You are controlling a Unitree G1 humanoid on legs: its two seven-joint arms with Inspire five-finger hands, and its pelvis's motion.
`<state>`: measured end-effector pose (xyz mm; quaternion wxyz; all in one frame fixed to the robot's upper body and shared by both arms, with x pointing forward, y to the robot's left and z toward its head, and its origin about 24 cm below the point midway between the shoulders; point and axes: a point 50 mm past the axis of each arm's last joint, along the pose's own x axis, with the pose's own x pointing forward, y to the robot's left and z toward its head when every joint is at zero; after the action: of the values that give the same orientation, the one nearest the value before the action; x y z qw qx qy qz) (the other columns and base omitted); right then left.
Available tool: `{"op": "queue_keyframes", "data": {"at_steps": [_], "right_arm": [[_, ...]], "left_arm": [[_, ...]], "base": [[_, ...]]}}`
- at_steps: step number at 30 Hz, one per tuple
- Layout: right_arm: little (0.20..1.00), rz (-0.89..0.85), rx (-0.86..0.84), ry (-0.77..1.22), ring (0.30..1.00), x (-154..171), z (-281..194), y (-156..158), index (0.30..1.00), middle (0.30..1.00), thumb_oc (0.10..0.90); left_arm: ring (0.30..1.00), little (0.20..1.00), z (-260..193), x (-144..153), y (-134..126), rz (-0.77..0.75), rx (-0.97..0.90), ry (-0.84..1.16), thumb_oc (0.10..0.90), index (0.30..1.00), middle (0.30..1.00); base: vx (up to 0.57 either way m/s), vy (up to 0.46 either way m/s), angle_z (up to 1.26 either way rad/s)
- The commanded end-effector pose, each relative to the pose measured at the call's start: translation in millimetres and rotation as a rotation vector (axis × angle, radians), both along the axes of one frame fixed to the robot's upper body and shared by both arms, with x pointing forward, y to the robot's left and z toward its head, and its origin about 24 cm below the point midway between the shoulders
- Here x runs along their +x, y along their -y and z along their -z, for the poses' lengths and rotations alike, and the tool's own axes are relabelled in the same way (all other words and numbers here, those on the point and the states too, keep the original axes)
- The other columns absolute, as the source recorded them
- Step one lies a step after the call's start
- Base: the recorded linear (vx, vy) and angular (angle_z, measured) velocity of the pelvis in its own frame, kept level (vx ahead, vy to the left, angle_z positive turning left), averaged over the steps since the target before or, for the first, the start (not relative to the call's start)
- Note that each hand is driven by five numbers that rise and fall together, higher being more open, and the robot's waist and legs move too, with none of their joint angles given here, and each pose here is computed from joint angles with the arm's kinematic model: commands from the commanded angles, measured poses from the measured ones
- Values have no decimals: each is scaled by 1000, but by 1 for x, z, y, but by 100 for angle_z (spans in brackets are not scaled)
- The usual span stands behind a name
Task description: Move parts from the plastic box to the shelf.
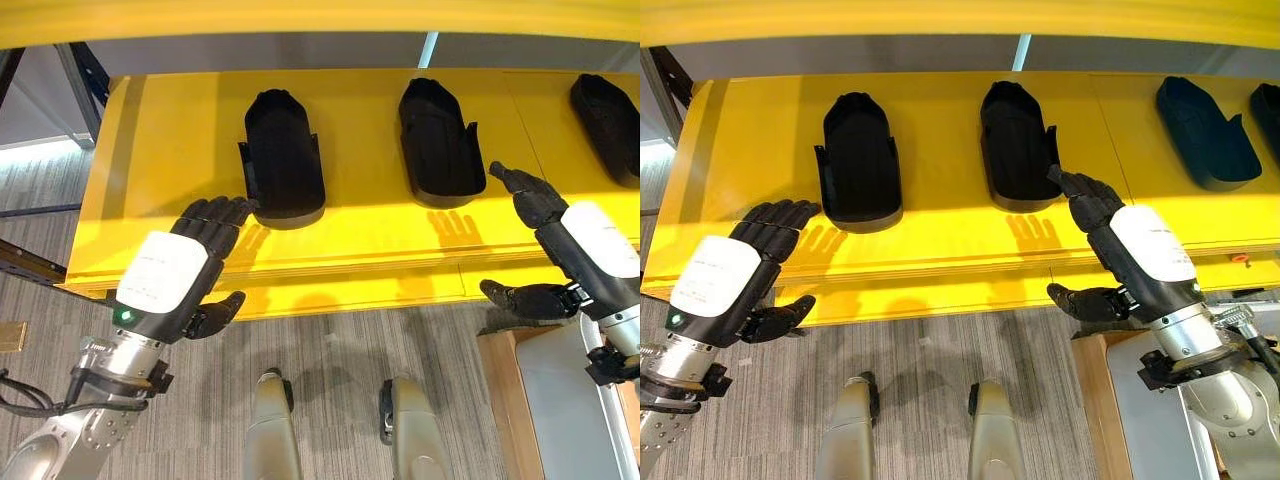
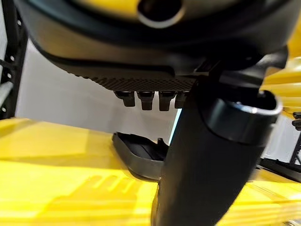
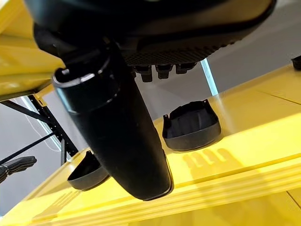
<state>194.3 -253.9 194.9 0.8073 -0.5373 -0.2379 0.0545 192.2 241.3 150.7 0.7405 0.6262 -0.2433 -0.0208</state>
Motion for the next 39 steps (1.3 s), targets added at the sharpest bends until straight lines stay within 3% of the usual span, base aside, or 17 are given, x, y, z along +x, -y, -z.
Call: {"op": "queue_keyframes", "data": {"at_steps": [1,39], "right_arm": [[1000,-32,47,284,1000,1,-40,-5,1000,1000,900],[1000,-9,47,298,1000,4,-36,-8,1000,1000,900]], "left_arm": [[1000,1000,-31,3,19,122,-20,162,900,1000,1000],[1000,1000,-1,13,40,218,-211,-67,900,1000,1000]], "base": [[0,0,0],[0,0,0]]}}
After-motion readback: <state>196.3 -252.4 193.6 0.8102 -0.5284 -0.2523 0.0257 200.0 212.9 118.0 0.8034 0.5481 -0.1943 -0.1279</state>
